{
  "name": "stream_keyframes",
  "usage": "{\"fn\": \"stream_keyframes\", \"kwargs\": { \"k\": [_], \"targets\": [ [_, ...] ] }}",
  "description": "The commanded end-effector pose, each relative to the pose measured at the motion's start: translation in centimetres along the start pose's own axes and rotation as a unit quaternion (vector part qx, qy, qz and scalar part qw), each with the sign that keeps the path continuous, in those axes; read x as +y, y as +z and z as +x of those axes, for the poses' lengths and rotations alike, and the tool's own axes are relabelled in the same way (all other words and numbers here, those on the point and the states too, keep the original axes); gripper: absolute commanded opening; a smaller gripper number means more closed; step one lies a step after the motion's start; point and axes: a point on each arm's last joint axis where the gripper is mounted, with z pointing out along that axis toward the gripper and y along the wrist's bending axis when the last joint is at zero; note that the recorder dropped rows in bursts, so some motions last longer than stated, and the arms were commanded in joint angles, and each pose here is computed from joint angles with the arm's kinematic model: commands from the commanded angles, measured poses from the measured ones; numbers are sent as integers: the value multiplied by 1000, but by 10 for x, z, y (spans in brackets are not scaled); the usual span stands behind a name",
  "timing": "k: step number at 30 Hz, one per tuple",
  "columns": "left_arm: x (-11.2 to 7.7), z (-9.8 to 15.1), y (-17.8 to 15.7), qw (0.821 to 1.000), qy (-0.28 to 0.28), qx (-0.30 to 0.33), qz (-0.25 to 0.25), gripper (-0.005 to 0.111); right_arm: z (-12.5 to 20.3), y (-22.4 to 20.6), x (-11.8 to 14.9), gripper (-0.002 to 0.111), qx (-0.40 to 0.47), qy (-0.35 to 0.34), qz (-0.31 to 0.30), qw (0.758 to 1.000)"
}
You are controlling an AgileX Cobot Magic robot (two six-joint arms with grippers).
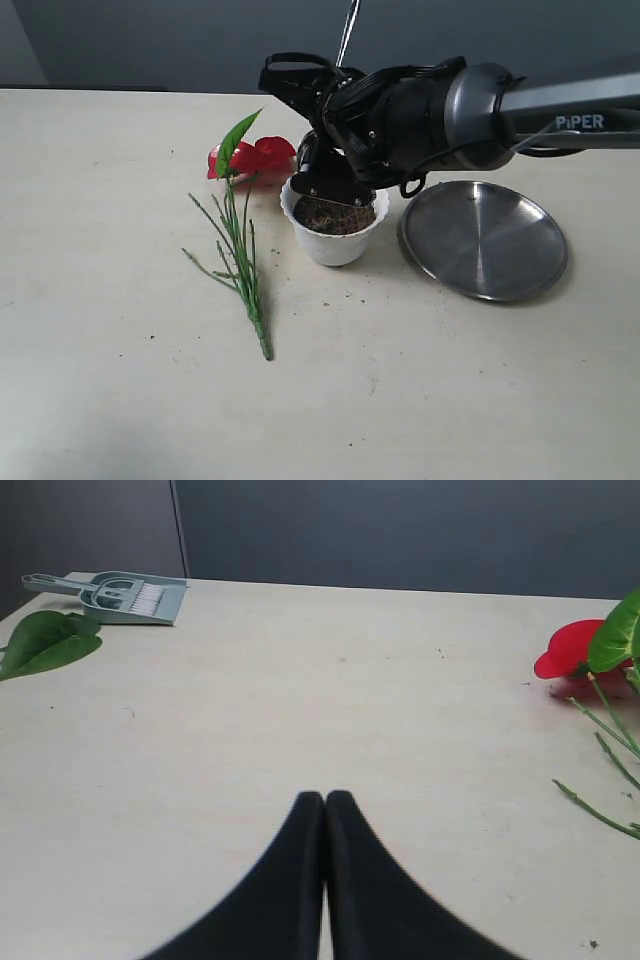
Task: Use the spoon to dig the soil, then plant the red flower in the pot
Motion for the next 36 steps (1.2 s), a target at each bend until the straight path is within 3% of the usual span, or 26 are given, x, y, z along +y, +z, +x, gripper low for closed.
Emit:
{"fn": "stream_keyframes", "kwargs": {
  "k": [1, 13, 20, 27, 36],
  "targets": [
    [0, 1, 0, 1000, 0, -3, 0, 0, 4, -5, 5, -1, 9, 62, -34, 997],
    [0, 1, 0, 1000, 0, -3, 0, 0, 5, -8, 22, -1, 43, 200, -127, 971],
    [0, 1, 0, 1000, 0, -3, 0, 0, -2, -10, 26, -1, 33, 331, -154, 930],
    [0, 1, 0, 1000, 0, -3, 0, 0, -6, -11, 30, -1, 37, 411, -183, 892],
    [0, 1, 0, 1000, 0, -3, 0, 0, -10, -16, 39, -1, 46, 451, -239, 859]
  ]
}}
